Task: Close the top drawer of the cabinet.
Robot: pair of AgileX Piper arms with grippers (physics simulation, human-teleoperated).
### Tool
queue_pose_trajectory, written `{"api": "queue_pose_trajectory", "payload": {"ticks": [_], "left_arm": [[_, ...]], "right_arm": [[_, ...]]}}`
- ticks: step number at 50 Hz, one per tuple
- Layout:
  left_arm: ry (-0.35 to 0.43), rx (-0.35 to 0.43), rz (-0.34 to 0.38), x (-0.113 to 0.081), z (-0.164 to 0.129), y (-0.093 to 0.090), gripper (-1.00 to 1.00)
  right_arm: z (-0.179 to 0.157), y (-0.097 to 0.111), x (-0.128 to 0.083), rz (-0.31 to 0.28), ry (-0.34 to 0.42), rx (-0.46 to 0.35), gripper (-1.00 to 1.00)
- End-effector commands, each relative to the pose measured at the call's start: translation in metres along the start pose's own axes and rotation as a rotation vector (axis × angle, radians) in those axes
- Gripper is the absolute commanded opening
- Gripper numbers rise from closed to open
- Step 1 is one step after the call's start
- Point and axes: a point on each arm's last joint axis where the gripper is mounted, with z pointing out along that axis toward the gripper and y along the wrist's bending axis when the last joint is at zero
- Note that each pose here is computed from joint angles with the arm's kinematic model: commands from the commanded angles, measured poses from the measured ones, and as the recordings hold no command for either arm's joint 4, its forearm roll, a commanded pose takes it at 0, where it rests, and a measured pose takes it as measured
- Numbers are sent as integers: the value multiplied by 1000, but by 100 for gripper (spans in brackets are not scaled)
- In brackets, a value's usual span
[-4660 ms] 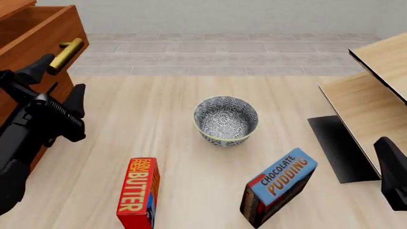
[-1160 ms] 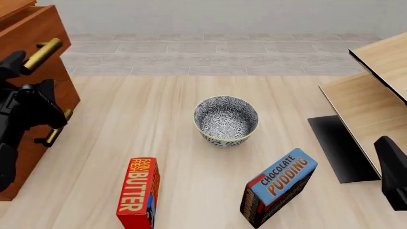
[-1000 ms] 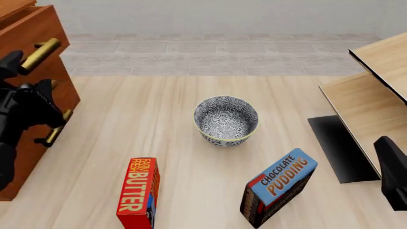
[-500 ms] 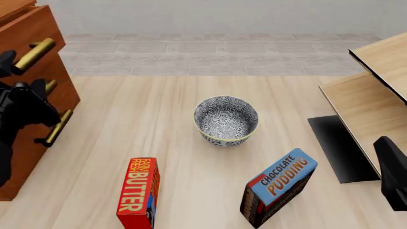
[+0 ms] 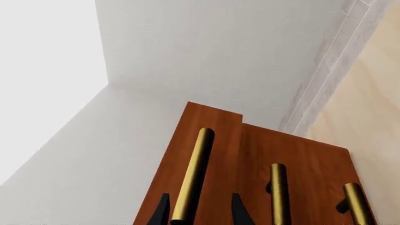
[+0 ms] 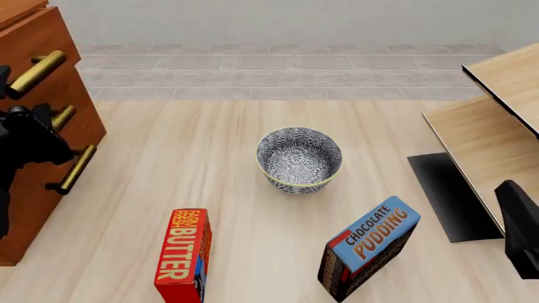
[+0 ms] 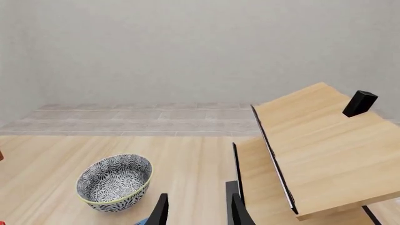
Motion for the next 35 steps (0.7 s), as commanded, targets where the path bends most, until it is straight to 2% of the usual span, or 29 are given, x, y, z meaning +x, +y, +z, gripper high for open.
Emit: {"api": "queue_pose_trajectory", "payload": {"ticks": [1,35], "left_arm": [[34,-18,2,8,2,2,100],[69,-31,-4,16,3,8,100]], "right_arm": [[0,0,0,0,-1,0,100],[0,0,3,-4,1,-3,100]]}}
